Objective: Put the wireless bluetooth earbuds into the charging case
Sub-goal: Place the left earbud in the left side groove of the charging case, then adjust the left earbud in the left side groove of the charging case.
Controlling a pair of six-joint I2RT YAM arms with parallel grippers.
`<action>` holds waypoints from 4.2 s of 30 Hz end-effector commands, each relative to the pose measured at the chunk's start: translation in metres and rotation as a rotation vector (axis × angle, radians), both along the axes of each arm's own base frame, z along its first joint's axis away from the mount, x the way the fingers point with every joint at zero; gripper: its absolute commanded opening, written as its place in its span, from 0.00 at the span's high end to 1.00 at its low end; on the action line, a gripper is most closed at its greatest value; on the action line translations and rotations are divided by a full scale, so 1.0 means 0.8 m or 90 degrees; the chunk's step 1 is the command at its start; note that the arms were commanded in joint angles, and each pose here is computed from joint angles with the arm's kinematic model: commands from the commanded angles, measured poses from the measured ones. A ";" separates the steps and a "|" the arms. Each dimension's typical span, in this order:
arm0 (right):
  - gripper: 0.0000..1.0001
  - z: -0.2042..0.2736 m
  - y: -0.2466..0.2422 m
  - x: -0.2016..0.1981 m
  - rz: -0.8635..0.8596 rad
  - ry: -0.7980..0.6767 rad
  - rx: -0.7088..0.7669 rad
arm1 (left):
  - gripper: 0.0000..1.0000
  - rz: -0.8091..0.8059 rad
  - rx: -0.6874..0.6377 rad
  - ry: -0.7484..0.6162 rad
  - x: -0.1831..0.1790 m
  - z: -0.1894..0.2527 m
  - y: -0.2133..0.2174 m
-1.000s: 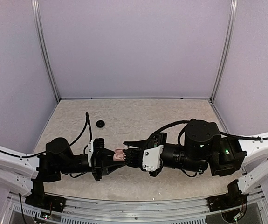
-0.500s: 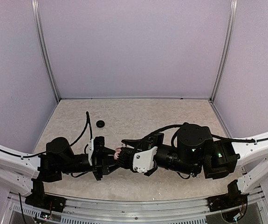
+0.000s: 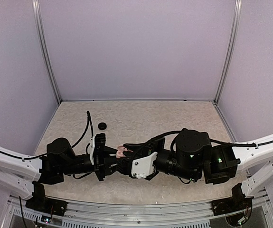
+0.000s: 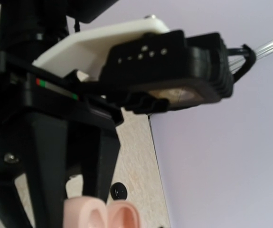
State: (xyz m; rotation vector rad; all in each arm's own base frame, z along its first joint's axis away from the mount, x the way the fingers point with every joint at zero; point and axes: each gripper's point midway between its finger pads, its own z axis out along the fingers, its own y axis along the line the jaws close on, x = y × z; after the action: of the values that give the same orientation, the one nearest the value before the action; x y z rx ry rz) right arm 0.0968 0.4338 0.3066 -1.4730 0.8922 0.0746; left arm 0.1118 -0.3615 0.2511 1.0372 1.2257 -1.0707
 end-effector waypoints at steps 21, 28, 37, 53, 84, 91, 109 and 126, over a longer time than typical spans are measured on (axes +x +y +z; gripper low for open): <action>0.80 -0.020 0.012 -0.022 0.063 0.003 -0.033 | 0.91 0.003 -0.038 -0.010 0.007 0.029 -0.003; 0.79 -0.023 0.012 -0.022 0.061 0.009 -0.034 | 0.91 0.000 -0.041 -0.016 0.006 0.032 -0.002; 0.61 -0.017 0.009 -0.020 0.054 0.019 -0.017 | 0.91 -0.008 -0.040 -0.026 0.003 0.033 -0.003; 0.27 0.040 -0.022 -0.054 0.145 0.131 0.067 | 0.88 -0.094 -0.075 -0.032 -0.015 0.039 0.011; 0.01 0.034 -0.010 -0.019 0.149 0.280 0.026 | 0.88 -0.194 -0.019 -0.072 -0.043 0.027 -0.010; 0.00 0.028 -0.005 -0.008 0.122 0.275 0.027 | 0.88 -0.190 -0.011 -0.074 -0.042 0.024 -0.015; 0.01 0.023 0.001 0.008 0.091 0.275 0.037 | 0.88 -0.193 0.009 -0.086 -0.048 0.017 -0.026; 0.01 0.011 0.005 0.016 0.094 0.293 0.031 | 0.88 -0.191 0.017 -0.098 -0.050 0.019 -0.032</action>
State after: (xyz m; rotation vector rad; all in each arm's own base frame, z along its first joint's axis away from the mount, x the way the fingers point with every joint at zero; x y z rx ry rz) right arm 0.0978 0.4333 0.3084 -1.5435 1.1288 0.5709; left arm 0.0781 -0.3819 0.2531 1.3179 1.0354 -1.1744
